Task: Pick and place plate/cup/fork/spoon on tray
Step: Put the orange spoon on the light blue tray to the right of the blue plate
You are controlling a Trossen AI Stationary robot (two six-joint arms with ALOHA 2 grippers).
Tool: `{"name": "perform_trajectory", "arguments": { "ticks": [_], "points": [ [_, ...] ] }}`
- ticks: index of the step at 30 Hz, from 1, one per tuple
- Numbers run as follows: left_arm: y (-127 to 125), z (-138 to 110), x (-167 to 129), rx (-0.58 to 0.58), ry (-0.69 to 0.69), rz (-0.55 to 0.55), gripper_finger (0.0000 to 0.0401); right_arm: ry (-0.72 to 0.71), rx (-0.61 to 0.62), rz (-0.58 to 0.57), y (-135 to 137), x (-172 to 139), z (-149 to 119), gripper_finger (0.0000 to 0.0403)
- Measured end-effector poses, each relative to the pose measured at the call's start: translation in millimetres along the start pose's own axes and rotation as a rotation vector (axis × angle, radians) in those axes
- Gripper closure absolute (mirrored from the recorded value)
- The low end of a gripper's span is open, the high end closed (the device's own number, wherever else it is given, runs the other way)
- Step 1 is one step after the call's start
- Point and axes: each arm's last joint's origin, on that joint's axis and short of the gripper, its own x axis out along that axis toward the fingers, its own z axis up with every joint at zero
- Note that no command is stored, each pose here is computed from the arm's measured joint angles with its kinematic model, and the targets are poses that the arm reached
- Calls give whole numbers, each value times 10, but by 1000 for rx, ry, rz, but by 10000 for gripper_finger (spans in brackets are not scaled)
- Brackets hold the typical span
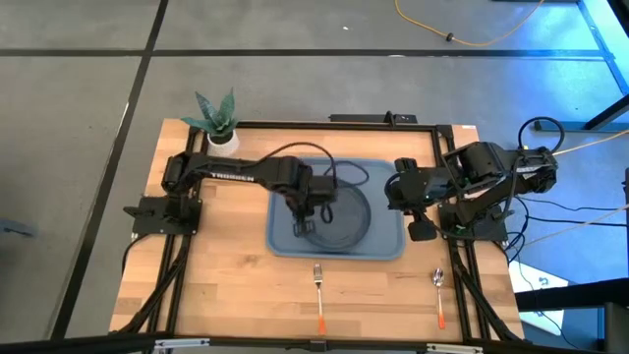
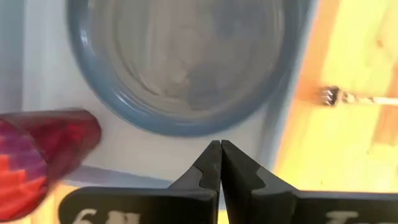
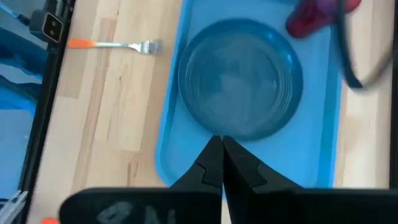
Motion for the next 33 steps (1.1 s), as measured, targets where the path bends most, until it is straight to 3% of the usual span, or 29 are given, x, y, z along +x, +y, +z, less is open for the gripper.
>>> {"name": "perform_trajectory", "arguments": {
  "ticks": [10,15,20,25,33],
  "points": [
    [-54,-175,-494,14,-108,40,401,-1,270,34,54,253,-456,400],
    [9,-320,-791,-72,-172,76,401,-99,419,98,190,518,-499,400],
    [56,-481,-1032,-176,-201,59,401,-98,515,134,365,753,-479,400],
    [23,-596,-1054,-321,-134,71,401,-123,682,24,453,872,-453,400],
    [-231,-765,-1007,-247,-80,150,401,-77,907,4,630,1016,-451,400]
  ]
}}
